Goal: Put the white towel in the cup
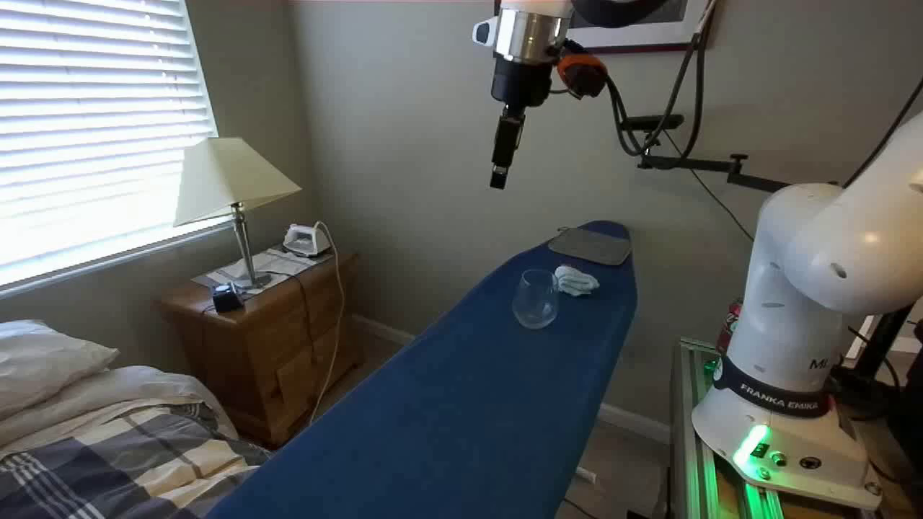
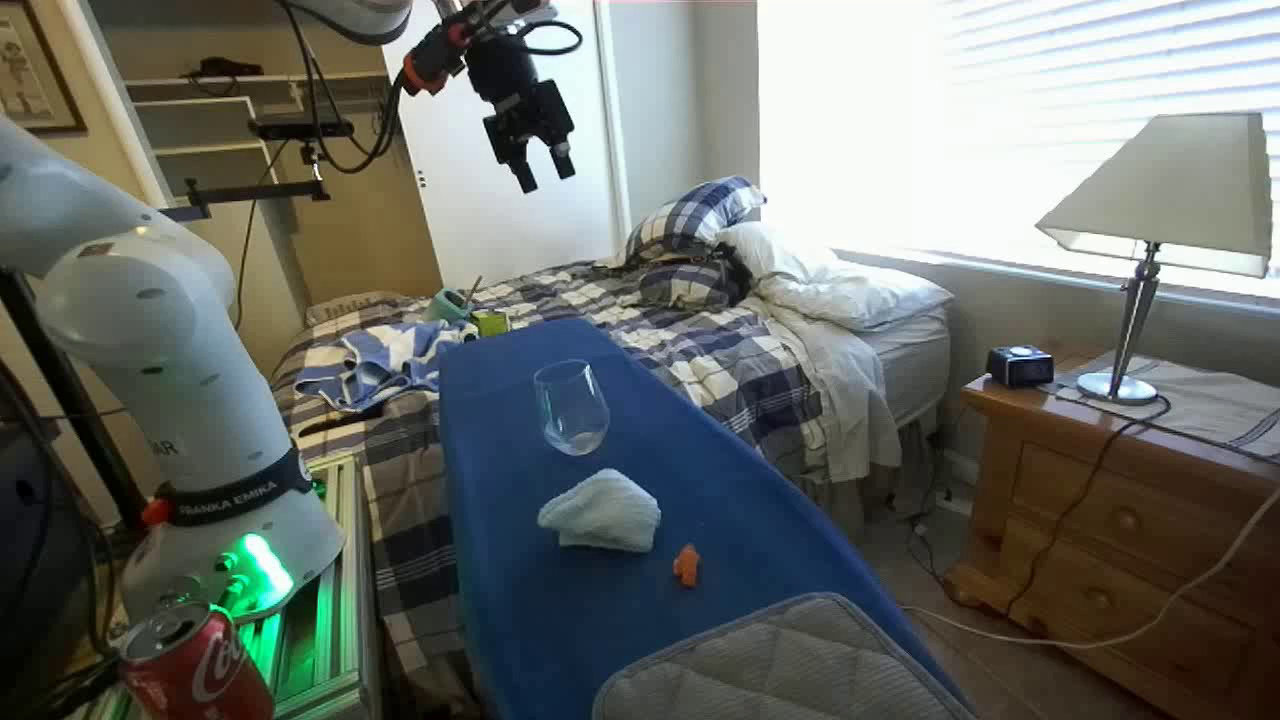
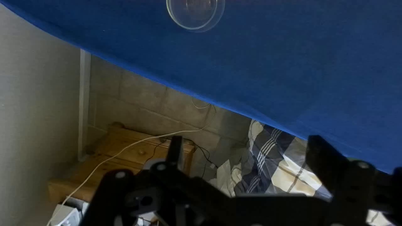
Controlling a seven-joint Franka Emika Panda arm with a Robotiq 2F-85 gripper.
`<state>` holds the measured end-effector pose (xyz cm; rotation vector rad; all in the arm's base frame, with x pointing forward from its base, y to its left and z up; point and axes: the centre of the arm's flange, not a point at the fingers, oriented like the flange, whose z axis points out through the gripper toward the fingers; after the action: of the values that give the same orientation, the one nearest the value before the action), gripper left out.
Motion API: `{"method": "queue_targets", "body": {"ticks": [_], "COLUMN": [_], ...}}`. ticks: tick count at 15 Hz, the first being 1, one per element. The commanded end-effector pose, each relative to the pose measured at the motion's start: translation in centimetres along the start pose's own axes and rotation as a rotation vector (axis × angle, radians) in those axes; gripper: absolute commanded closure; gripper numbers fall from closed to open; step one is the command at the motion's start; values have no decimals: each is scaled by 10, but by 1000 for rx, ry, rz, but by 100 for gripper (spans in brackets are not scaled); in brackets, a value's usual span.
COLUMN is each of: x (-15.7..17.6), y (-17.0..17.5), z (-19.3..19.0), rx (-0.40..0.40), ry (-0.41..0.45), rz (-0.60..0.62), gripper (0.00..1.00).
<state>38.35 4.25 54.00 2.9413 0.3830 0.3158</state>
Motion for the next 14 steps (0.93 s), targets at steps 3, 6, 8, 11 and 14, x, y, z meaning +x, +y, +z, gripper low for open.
{"method": "queue_targets", "body": {"ticks": [3, 6, 8, 11, 14], "x": [0, 0, -5, -23, -56], "y": [0, 0, 19, 66, 112], "z": [0, 0, 10, 27, 47], "rx": [0, 0, -26, -36, -20], "ry": [0, 0, -32, -78, -141], "rz": [0, 0, 92, 271, 430], "gripper": [0, 0, 0, 0, 0]}}
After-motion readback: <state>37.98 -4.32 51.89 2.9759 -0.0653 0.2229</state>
